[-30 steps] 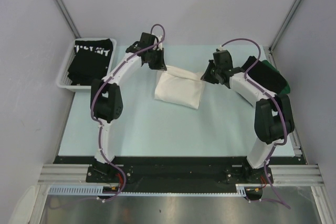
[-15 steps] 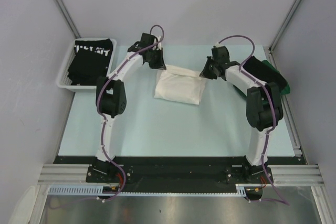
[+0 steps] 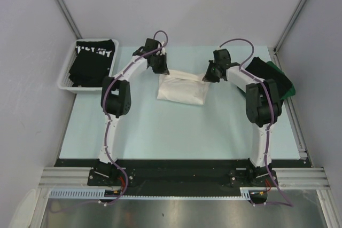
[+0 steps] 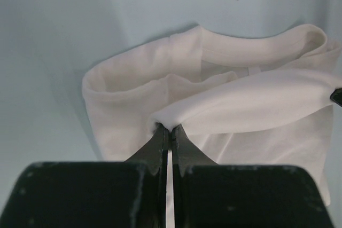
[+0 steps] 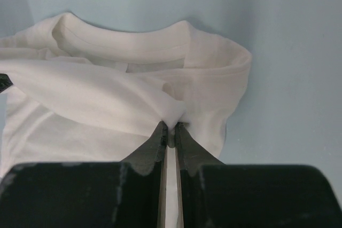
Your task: Fold and stack the t-shirts
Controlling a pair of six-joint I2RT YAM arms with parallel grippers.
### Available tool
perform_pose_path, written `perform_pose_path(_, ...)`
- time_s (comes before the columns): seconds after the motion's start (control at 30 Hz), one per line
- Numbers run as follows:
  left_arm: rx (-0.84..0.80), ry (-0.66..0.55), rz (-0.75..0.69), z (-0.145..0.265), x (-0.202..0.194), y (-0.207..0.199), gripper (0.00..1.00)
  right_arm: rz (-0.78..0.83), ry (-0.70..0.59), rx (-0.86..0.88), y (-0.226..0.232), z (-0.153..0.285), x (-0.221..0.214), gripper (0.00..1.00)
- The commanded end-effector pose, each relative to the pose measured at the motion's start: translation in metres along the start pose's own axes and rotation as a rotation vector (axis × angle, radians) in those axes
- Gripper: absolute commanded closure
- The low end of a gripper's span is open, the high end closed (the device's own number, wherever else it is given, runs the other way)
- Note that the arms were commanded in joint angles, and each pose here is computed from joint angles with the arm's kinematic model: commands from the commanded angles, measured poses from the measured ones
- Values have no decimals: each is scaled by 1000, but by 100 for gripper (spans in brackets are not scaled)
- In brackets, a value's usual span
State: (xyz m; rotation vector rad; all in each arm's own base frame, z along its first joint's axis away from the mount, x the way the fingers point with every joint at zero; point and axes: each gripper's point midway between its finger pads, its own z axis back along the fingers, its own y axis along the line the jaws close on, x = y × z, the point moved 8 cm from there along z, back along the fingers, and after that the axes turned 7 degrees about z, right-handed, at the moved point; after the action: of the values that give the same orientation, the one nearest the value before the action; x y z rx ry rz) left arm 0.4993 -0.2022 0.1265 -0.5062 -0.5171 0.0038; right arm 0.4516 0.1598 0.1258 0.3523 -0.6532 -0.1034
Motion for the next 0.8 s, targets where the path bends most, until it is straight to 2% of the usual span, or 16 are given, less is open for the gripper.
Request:
perform_pose_path(0.0,-7,-107,8,8,30,6,100,22,-64,-19,-8,-1,24,100)
perform_pose_path(0.07,-6,-108,11,6,31,6,99,21,-66,-15,-9,-2,27,100)
perform_pose_path(0.17,0,-118,15,10,33,6,90,16,-66,-23,-8,-4,31,92)
perform_pose_path(0.27,-1,-129,9,18,36,3,84,11,-72,-27,-7,-2,34,67)
perform_pose_path(0.33,5,-136,7,22,36,2,79,14,-72,-16,-5,-1,36,49)
perform_pose_path(0.37,9,-141,3,25,36,2,77,10,-81,-17,-4,1,39,1)
perform_pose_path(0.5,13,-151,-5,35,37,-1,70,13,-105,-11,2,13,46,0)
perform_pose_path(0.77,34,-170,-34,63,40,-6,65,44,-180,25,22,56,60,0)
